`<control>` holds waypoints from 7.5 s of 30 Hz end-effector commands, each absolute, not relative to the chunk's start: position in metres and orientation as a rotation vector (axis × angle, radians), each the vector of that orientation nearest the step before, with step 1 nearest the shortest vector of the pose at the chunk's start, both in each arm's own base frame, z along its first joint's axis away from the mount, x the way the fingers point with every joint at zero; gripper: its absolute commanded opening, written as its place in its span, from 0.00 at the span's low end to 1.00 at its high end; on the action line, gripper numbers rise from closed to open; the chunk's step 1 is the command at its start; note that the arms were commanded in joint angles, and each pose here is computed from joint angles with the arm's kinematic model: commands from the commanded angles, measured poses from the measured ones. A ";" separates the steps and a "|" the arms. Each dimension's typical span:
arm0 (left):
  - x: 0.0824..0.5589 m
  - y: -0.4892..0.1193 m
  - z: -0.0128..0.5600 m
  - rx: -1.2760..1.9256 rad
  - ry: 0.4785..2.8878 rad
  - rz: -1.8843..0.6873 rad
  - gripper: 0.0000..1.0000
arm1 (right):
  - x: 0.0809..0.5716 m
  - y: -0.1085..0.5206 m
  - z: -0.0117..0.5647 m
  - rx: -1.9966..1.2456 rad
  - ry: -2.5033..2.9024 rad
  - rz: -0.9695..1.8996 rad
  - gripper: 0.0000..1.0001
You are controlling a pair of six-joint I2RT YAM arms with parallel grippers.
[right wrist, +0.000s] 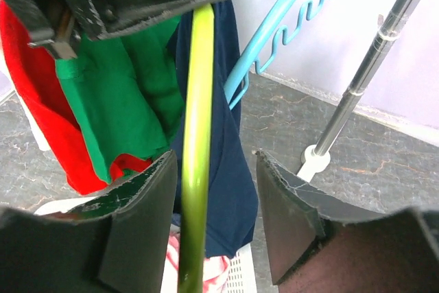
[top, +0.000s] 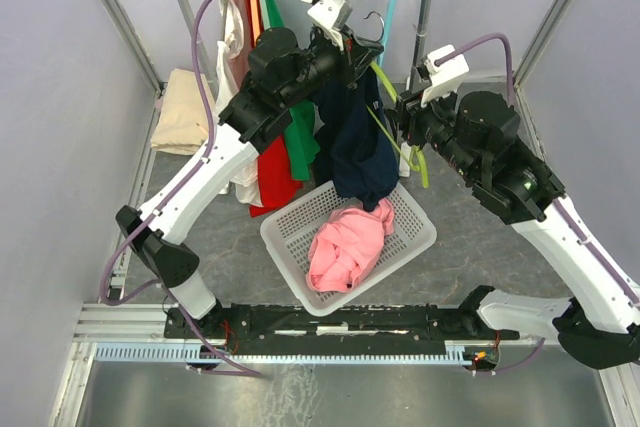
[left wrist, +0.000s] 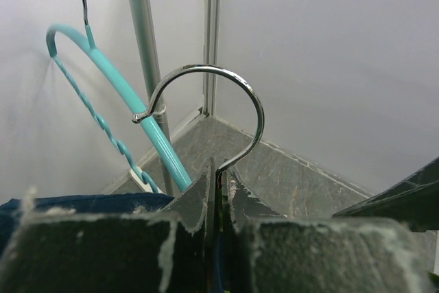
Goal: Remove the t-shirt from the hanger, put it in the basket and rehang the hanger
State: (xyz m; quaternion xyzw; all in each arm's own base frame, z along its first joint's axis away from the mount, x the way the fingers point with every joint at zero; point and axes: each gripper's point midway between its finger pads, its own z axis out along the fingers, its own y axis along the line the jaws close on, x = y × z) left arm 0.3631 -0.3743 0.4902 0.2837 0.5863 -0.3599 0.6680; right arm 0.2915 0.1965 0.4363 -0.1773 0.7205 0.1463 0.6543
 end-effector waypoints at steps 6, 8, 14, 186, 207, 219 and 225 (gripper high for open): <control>0.332 -0.359 0.553 0.614 1.138 -0.860 0.03 | 0.295 0.197 0.444 -0.376 1.595 0.335 0.41; 0.334 -0.359 0.551 0.615 1.142 -0.858 0.03 | 0.295 0.196 0.445 -0.370 1.589 0.337 0.35; 0.338 -0.360 0.544 0.609 1.161 -0.846 0.03 | 0.295 0.195 0.449 -0.358 1.575 0.339 0.19; 0.467 -0.257 0.494 0.234 1.492 -0.438 0.03 | 0.223 0.120 0.506 -0.217 1.291 0.377 0.01; 0.394 -0.279 0.523 0.414 1.337 -0.700 0.03 | 0.277 0.148 0.510 -0.140 1.363 0.322 0.02; 0.332 -0.295 0.527 0.504 1.312 -0.906 0.03 | 0.336 0.183 0.516 -0.117 1.373 0.237 0.02; 0.319 -0.300 0.518 0.538 1.338 -0.936 0.03 | 0.361 0.200 0.522 -0.124 1.366 0.205 0.02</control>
